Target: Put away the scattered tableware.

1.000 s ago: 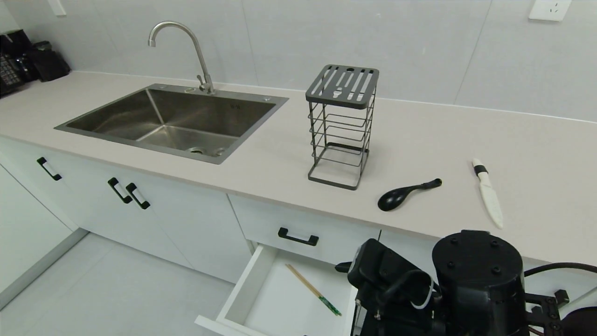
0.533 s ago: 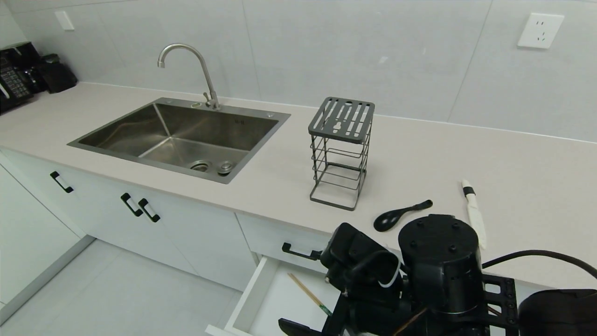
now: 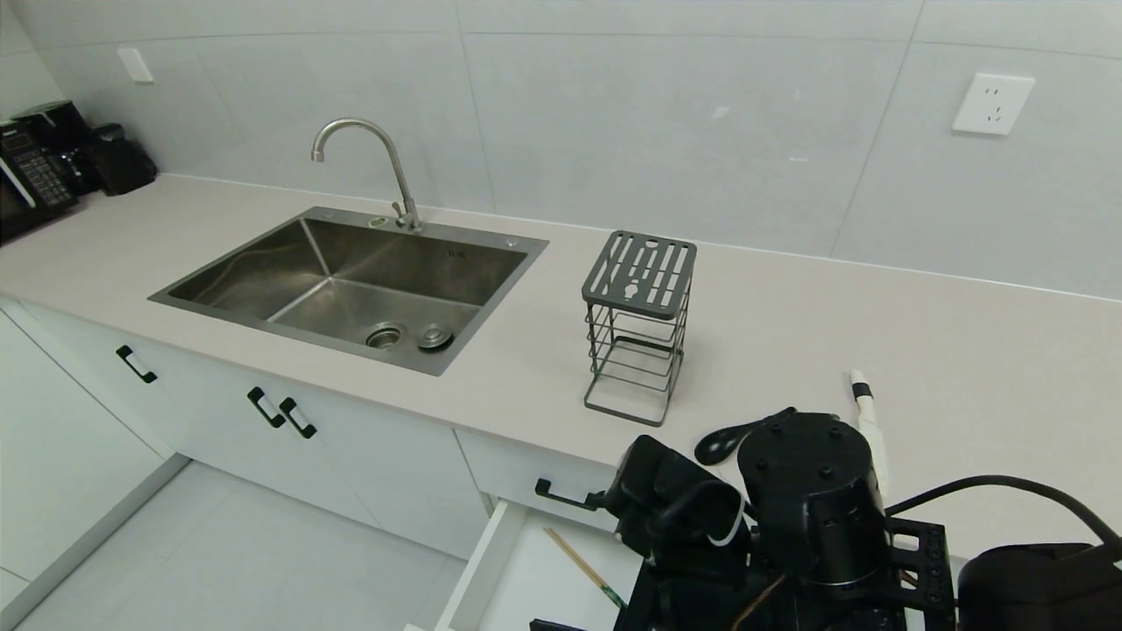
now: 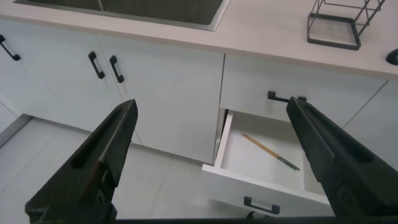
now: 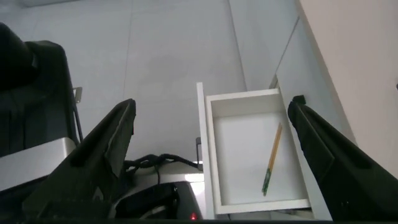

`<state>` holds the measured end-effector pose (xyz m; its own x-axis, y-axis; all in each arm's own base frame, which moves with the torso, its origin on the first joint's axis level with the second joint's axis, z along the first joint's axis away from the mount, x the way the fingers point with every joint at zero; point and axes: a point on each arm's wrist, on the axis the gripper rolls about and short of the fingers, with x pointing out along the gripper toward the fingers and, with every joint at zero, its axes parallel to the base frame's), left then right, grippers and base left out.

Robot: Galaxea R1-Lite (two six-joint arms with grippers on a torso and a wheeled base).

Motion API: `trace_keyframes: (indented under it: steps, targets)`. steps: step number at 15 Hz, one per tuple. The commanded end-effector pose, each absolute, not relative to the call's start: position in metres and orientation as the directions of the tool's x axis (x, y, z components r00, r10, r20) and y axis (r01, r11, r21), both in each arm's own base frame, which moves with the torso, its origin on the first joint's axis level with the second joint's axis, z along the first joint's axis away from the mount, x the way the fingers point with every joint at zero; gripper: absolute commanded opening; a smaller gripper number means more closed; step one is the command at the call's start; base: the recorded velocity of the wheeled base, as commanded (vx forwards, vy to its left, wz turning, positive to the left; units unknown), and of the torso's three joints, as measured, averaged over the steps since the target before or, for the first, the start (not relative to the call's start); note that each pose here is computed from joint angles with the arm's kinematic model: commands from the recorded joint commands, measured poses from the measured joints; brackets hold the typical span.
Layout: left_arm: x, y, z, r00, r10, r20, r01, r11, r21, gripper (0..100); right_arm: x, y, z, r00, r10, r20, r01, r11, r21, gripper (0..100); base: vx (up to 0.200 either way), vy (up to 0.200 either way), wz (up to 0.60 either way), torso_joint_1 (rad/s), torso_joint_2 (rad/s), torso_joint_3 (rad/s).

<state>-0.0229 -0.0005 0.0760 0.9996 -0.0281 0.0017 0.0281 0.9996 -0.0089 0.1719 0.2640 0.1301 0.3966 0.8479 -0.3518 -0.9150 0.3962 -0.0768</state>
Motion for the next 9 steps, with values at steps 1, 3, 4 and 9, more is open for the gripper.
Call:
trace_keyframes:
  steps: [1,3,4,9]
  targets:
    - [-0.023,-0.001,0.076,1.000,-0.029,0.002,0.029,1.000,-0.009,100,0.176,0.253,0.120,0.417,0.821,-0.390,-0.901,0.431,-0.056,100,0.000,0.000,0.00,0.051,-0.07,-0.041]
    - [-0.023,-0.001,0.076,1.000,-0.029,0.002,0.029,1.000,-0.009,100,0.175,0.237,0.113,0.439,0.791,-0.426,-0.880,0.475,-0.025,100,0.000,0.000,0.00,0.000,0.00,0.000]
    - [-0.023,-0.001,0.076,1.000,-0.029,0.002,0.029,1.000,-0.009,100,0.175,0.230,0.113,0.459,0.778,-0.429,-0.868,0.495,-0.030,100,0.000,0.000,0.00,0.000,0.00,0.000]
    - [-0.023,-0.001,0.076,1.000,-0.029,0.002,0.029,1.000,-0.009,100,0.179,0.185,0.126,0.621,0.671,-0.405,-0.751,0.658,-0.061,100,0.000,0.000,0.00,0.000,0.00,0.000]
